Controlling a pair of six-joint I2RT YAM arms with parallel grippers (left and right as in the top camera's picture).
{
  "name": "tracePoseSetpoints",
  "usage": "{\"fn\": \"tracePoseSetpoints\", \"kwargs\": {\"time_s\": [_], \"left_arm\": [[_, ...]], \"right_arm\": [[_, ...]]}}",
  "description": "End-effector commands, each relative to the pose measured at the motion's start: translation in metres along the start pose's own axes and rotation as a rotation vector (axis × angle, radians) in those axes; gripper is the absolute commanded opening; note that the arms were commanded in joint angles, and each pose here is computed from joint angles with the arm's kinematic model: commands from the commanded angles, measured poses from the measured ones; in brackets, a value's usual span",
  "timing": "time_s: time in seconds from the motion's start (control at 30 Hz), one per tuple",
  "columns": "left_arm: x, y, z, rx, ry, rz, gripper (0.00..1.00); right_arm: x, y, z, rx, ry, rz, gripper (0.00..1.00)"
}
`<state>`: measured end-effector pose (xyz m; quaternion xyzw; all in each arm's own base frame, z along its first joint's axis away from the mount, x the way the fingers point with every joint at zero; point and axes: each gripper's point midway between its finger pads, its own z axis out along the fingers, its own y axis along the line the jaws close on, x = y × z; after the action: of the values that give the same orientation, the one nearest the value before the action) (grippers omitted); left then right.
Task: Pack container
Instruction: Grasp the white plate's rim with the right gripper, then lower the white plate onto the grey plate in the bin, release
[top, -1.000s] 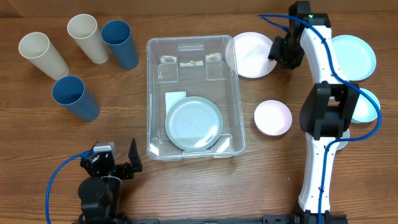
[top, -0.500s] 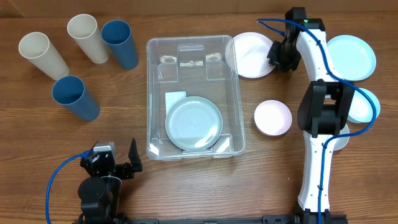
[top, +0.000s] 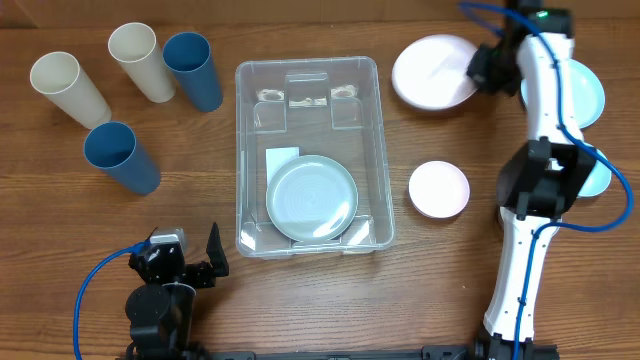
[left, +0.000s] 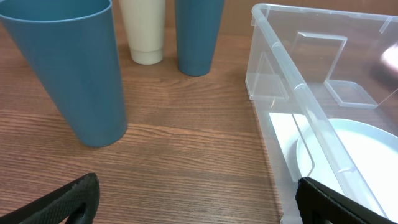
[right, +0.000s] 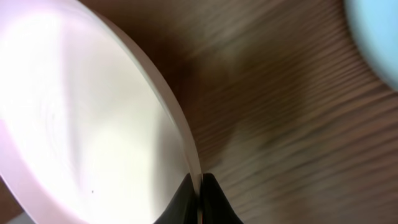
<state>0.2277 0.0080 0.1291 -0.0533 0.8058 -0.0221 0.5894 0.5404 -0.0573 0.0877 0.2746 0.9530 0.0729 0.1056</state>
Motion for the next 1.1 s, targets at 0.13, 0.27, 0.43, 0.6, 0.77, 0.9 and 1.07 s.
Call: {"fn": "tracePoseSetpoints", "kwargs": {"time_s": [0.13,0.27,0.43,0.6,0.77,0.9,1.07], "left_arm": [[-0.001,-0.001,0.0,0.003,-0.008,0.025,1.0],[-0.001,-0.001,0.0,0.003,-0.008,0.025,1.0],[-0.001,-0.001,0.0,0.003,-0.008,0.025,1.0],[-0.001,-0.001,0.0,0.003,-0.008,0.025,1.0],[-0.001,-0.001,0.0,0.003,-0.008,0.025,1.0],[-0.001,-0.001,0.0,0.003,-0.008,0.025,1.0],[-0.001,-0.001,0.0,0.003,-0.008,0.025,1.0]], "right_arm": [[-0.015,0.013,-0.133,-0.11,-0.221,-0.044,0.04],[0.024,0.076,-0.193,-0.367,-0.216,-0.205,0.04],[0.084,0.145,-0.221,-0.452,-0.21,-0.398,0.04],[0.132,0.181,-0.185,-0.344,-0.128,-0.513,0.04],[0.158,0.177,-0.136,-0.191,-0.015,-0.557,0.04],[0.182,0.173,-0.107,-0.09,0.06,-0.6,0.04],[0.198,0.182,-0.121,-0.104,0.045,-0.647,0.04]]}}
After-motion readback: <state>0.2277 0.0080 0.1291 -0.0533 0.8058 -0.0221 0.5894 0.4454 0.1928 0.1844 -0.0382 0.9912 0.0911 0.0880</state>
